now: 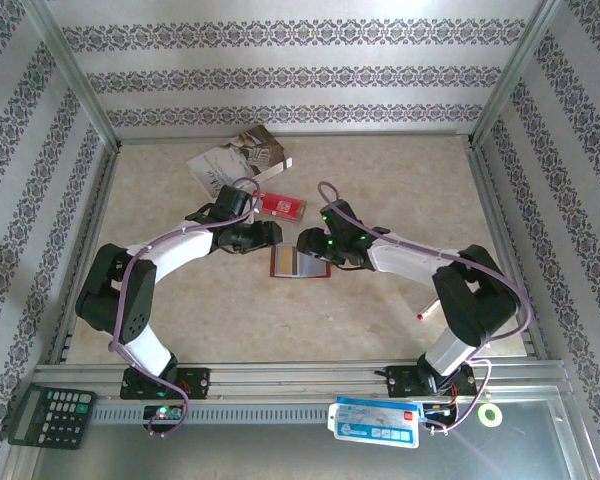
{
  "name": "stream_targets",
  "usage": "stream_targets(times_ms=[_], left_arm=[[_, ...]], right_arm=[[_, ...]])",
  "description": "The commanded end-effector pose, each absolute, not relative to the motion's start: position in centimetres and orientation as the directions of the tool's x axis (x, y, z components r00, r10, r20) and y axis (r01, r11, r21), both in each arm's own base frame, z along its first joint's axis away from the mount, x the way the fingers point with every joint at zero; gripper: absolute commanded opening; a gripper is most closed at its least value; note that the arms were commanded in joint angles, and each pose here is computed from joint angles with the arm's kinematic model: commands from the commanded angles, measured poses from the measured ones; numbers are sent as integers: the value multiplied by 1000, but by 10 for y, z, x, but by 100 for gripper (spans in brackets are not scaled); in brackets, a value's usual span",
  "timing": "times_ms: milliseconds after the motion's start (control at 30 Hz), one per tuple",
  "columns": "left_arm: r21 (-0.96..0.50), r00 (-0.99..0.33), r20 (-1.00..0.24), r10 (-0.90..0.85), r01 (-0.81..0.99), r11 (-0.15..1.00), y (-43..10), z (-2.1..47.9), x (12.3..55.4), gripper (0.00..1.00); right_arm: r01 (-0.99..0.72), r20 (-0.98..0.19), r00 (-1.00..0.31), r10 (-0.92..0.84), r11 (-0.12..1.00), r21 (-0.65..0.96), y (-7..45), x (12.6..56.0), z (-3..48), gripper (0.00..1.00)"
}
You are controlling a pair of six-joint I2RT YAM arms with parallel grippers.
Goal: Take the credit cards out of the card holder
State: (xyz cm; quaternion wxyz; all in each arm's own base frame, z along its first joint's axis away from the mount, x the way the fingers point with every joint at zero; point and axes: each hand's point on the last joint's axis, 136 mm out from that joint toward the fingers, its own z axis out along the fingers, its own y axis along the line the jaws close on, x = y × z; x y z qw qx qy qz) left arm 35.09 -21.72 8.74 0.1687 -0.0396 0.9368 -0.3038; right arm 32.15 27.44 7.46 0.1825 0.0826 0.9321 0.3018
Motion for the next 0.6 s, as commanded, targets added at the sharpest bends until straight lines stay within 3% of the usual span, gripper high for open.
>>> stream_targets(times_ms=[0, 167, 567], left_arm=[[-555, -958, -259, -125, 42, 831, -215, 77, 337, 58], [-572, -964, -235, -125, 33, 820, -221, 70, 338, 46], [-576, -975, -201, -94, 40, 816, -243, 54, 343, 27]], right_arm=[[21, -260, -932, 253, 754, 656, 301, 326, 76, 50], [43, -222, -942, 253, 746, 665, 308, 325, 62, 30], [128, -189, -932, 309, 770, 625, 289, 323, 32, 16]])
